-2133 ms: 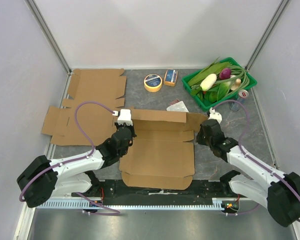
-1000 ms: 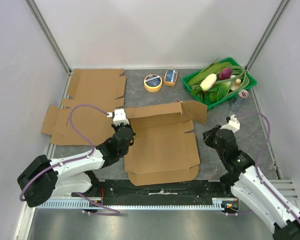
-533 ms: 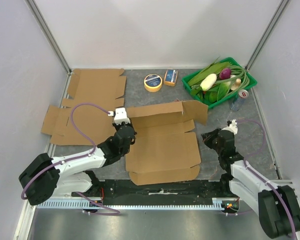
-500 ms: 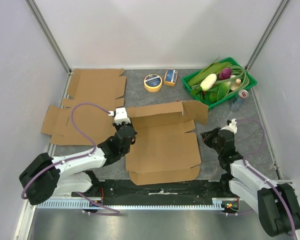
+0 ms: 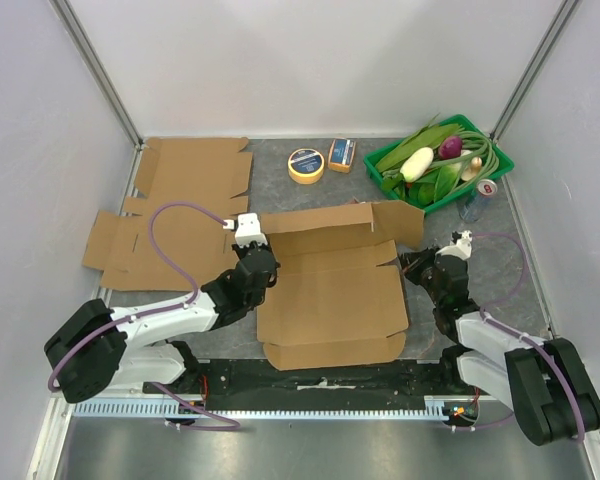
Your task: Fold the paper box
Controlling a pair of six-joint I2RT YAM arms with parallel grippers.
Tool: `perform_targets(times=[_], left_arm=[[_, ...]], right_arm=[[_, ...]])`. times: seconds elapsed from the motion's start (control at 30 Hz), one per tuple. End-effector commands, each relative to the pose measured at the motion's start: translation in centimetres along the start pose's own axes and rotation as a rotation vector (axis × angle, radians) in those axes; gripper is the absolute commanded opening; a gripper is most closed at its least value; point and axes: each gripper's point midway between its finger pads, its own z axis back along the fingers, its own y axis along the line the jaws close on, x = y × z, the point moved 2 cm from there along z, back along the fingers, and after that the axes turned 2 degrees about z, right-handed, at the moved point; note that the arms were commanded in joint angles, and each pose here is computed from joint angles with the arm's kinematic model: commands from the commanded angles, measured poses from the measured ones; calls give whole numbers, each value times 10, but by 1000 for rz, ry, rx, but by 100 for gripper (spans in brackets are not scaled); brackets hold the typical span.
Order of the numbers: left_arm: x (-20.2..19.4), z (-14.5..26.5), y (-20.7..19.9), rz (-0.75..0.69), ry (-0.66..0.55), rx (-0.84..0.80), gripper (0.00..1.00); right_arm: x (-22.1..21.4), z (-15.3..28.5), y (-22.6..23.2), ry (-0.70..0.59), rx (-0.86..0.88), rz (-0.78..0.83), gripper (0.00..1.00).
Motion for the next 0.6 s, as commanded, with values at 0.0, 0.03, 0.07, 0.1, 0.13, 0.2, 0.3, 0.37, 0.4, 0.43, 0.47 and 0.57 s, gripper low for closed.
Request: perform_targets(times=[0.0, 0.03, 0.07, 0.1, 0.13, 0.2, 0.3, 0.37, 0.4, 0.43, 0.47, 0.57], left_arm=[[4, 0, -15, 84, -1, -29, 2], [4, 1, -16, 86, -1, -32, 2], [5, 0, -17, 89, -3, -33, 2], [5, 0, -17, 87, -3, -33, 2], [7, 1, -19, 91, -5, -39, 2], [8, 1, -21, 90, -4, -45, 2], [7, 1, -23, 87, -1, -49, 2], [5, 2, -25, 91, 3, -55, 2], [6, 1, -26, 98, 4, -57, 2], [5, 1, -28, 101, 6, -63, 2], [4, 1, -29, 97, 10, -66, 2], [5, 2, -33, 98, 9, -73, 2]], right_arm=[[16, -6, 21, -62, 80, -3, 0], [15, -8, 26, -58, 98, -4, 0], [15, -8, 29, -58, 104, -4, 0], [14, -8, 32, -59, 112, -5, 0], [10, -7, 37, -50, 127, 0, 0], [8, -5, 40, -56, 121, 7, 0], [3, 1, 48, -57, 107, 38, 0], [-5, 1, 47, -34, 98, 48, 0], [-8, 0, 45, -26, 90, 50, 0], [-14, -2, 40, -11, 73, 50, 0], [-17, -3, 37, -4, 67, 51, 0], [-25, -8, 31, 19, 51, 78, 0]])
